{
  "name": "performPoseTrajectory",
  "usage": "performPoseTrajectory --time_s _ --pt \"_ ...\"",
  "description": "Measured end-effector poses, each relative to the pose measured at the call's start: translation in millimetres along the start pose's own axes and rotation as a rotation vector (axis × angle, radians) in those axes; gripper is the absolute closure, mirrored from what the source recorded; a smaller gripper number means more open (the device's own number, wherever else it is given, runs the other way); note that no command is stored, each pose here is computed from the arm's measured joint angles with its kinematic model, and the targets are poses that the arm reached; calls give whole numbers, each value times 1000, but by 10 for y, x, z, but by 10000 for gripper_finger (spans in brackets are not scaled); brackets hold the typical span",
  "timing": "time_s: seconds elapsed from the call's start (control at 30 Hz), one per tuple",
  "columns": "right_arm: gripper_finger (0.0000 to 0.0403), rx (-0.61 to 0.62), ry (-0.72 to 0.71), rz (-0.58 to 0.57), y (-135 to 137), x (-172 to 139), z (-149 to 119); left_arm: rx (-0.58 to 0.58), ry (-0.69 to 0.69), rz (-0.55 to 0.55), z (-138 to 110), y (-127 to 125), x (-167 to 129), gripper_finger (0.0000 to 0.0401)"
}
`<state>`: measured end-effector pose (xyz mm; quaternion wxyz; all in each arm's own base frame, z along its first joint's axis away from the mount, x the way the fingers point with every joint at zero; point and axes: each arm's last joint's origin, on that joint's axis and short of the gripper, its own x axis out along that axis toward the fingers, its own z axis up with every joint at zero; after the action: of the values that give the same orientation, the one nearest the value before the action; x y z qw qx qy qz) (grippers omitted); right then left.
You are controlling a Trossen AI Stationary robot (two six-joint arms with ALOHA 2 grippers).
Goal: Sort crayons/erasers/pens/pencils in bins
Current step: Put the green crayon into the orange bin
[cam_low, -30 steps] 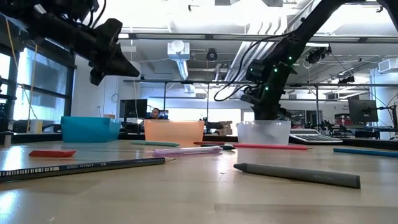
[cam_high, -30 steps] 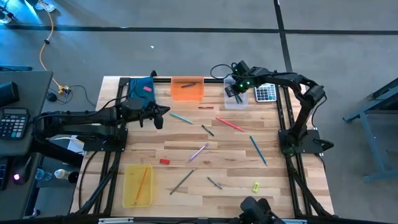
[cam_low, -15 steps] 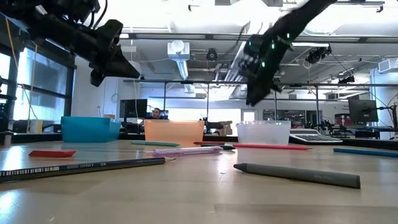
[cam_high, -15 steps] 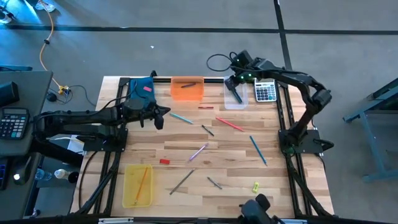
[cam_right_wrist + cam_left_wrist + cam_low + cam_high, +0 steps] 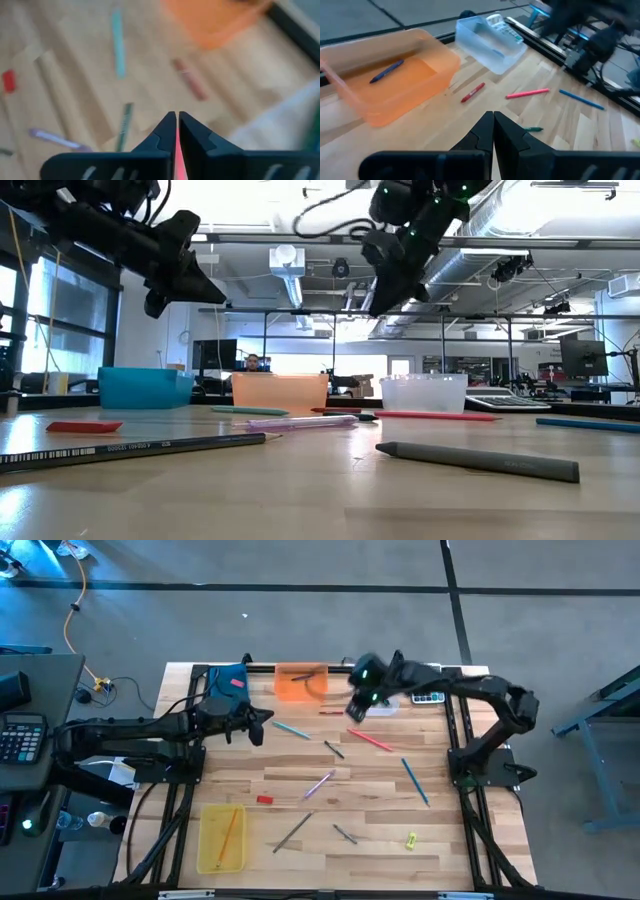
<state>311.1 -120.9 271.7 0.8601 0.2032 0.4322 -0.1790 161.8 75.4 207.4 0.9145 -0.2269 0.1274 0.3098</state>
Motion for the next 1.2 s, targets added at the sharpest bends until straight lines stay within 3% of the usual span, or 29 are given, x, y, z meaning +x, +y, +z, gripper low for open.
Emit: performPoseTrajectory --time_s 0.13,0.3,0.53,0.9,1.2 --pt "401 12 -40 73 304 225 -212 -27 -8 27 11 32 4 401" --pt "402 89 -93 143 532 435 -483 40 9 -9 15 40 7 401" --pt "383 137 -63 67 668 535 -774 50 -6 -51 41 28 7 401" --pt "271 124 68 -4 706 947 -938 38 -17 -47 47 20 6 401" --pt "261 71 104 -79 818 1237 -918 37 -17 -45 46 21 6 401"
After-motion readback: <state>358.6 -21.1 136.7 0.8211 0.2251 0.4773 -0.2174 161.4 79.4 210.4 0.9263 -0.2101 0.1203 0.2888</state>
